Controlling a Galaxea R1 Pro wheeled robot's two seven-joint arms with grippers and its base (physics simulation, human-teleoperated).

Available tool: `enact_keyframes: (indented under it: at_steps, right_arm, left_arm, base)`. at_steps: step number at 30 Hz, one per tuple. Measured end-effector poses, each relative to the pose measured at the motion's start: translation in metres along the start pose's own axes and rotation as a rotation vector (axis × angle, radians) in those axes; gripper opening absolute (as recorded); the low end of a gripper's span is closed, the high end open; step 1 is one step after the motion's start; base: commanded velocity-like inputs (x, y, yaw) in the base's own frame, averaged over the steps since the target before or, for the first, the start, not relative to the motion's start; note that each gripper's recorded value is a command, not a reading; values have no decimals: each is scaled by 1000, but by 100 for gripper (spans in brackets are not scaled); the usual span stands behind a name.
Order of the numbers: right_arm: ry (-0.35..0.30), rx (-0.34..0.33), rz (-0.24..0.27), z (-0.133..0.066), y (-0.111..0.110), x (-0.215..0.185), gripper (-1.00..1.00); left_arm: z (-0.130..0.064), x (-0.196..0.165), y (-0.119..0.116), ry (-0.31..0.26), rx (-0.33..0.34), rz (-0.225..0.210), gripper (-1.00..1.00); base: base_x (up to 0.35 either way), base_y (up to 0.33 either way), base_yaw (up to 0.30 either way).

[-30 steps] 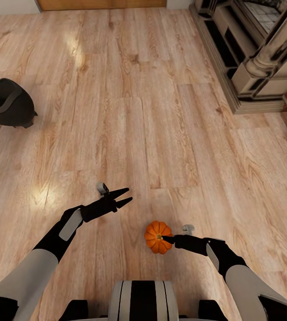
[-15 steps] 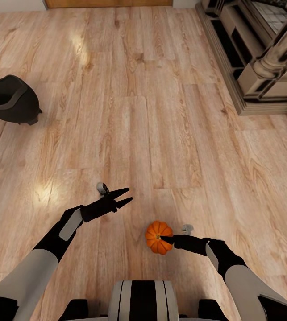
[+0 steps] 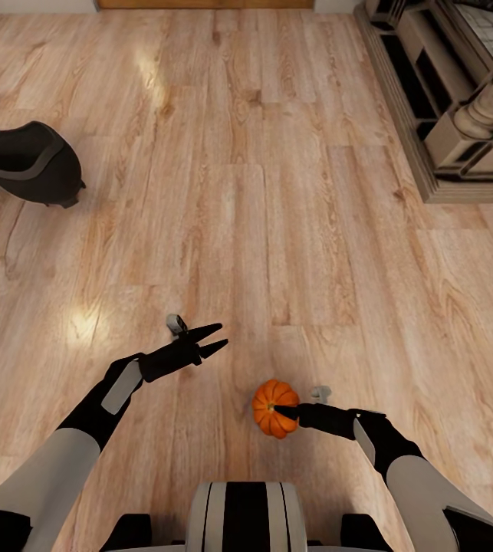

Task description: Place each of the two pumpkins and all three candles from the living room inside a cabinet in the living room (use any cabinet), then make sure every cabinet is closed, and position the cauldron so it is next to a table in the living room.

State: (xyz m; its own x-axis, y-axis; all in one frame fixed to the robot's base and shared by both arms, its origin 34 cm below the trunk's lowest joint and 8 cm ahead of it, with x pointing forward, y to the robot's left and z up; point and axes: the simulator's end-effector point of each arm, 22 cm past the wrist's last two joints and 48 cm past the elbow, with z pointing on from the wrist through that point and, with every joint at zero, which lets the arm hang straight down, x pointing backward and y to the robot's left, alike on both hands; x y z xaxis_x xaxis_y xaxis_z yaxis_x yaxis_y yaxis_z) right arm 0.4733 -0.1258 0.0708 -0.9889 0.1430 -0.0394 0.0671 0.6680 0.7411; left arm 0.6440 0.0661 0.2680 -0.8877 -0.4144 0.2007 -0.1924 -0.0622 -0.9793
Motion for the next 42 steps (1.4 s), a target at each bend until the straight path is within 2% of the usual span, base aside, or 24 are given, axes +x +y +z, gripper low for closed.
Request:
enact_keyframes:
  at_steps: [10,11,27,32,35,39,42]
  right_arm:
    - [0,-3,-3,1,1,0,100]
    - [0,-3,-4,1,1,0,-100]
    - [-2,3,-1,-3,-3,-1,-100]
    - [-8,14,-14,-6,-7,-7,-100]
    - [-9,-39,-33,-22,-6,-12,-100]
    - [-32,-80,30,-42,-10,-23,-100]
    - [-46,-93,41,-54,-13,-29,-100]
  left_arm:
    - [0,0,0,0,0,0,100]
    - [0,0,0,0,0,0,100]
    - [0,-1,0,-3,0,6,100]
    - [0,-1,0,-7,0,11,100]
    - [0,-1,0,-7,0,11,100]
    - [0,-1,0,-7,0,11,100]
    - [0,-1,0,-7,0,11,100]
  base:
    - [0,0,2]
    - [0,0,0]
    - [0,0,0]
    - [0,0,0]
    - [0,0,0]
    - [0,0,0]
    - [0,0,0]
